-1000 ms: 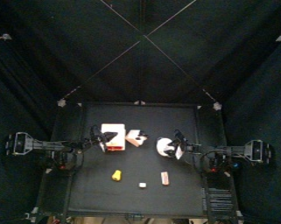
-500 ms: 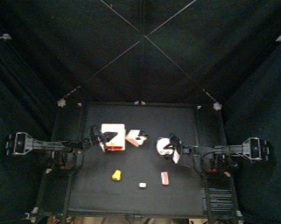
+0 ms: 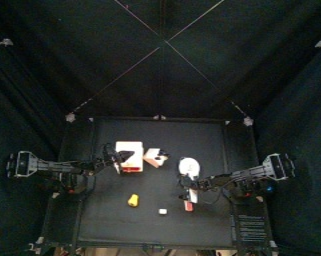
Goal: Grab sushi piece from table
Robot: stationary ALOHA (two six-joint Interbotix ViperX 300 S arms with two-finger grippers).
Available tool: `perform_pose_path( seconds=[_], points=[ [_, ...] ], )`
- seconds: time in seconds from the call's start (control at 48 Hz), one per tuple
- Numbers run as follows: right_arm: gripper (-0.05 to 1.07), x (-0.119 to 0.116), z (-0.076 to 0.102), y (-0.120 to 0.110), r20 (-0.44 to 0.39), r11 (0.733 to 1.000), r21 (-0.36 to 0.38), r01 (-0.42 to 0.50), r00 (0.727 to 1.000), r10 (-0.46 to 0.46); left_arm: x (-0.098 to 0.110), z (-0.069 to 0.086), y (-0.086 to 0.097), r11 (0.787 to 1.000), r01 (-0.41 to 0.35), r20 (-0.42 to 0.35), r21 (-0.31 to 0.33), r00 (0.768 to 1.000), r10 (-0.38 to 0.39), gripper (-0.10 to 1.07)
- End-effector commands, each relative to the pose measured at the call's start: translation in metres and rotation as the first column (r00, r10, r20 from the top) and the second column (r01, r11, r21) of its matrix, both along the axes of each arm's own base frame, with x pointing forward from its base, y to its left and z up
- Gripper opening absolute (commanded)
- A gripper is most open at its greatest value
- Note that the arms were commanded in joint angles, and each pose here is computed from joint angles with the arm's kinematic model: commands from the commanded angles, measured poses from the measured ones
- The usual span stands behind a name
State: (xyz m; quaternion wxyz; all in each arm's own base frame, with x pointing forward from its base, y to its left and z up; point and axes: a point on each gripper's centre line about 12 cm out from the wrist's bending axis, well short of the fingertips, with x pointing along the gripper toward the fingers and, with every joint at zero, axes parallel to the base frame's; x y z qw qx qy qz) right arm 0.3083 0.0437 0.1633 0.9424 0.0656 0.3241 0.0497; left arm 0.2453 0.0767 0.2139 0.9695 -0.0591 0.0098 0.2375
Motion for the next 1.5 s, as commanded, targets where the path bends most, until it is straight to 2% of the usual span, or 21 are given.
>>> perform_pose_path(
  seconds=[0.0, 0.25, 0.438, 0.729, 0.938, 1.25, 1.479],
  points=[
    [0.94, 0.019, 0.011, 0.012, 0.002, 1.0, -0.014, -0.017, 1.0, 0.017, 0.003, 0.005, 0.0, 1.0, 0.003, 0.018, 0.005, 1.0, -0.004, 0.22],
    [0.94, 0.054, 0.015, 0.041, -0.1, 0.998, -0.053, -0.017, 0.995, 0.012, 0.002, 0.005, -0.001, 1.0, 0.005, 0.016, 0.006, 1.0, -0.005, 0.22],
    [0.94, 0.067, 0.009, 0.061, -0.131, 0.997, -0.061, -0.05, 0.99, 0.042, 0.002, 0.005, -0.001, 1.0, 0.005, 0.019, 0.007, 1.0, -0.005, 0.22],
    [0.94, 0.079, -0.003, 0.076, -0.157, 0.997, -0.045, -0.059, 0.986, 0.052, 0.001, 0.006, -0.001, 1.0, 0.005, 0.022, 0.007, 1.0, -0.005, 0.22],
    [0.94, 0.089, -0.008, 0.077, -0.184, 0.996, -0.066, -0.054, 0.982, 0.041, 0.001, 0.006, -0.001, 1.0, 0.005, 0.022, 0.007, 1.0, -0.005, 0.22],
    [0.93, 0.098, -0.025, 0.076, -0.238, 0.994, -0.097, -0.048, 0.971, 0.024, 0.002, 0.006, -0.001, 1.0, 0.005, 0.02, 0.007, 1.0, -0.005, 0.22],
    [0.82, 0.099, -0.031, 0.075, -0.25, 0.994, -0.101, -0.046, 0.968, 0.019, 0.002, 0.006, -0.001, 1.0, 0.005, 0.02, 0.007, 1.0, -0.005, 0.22]
  ],
)
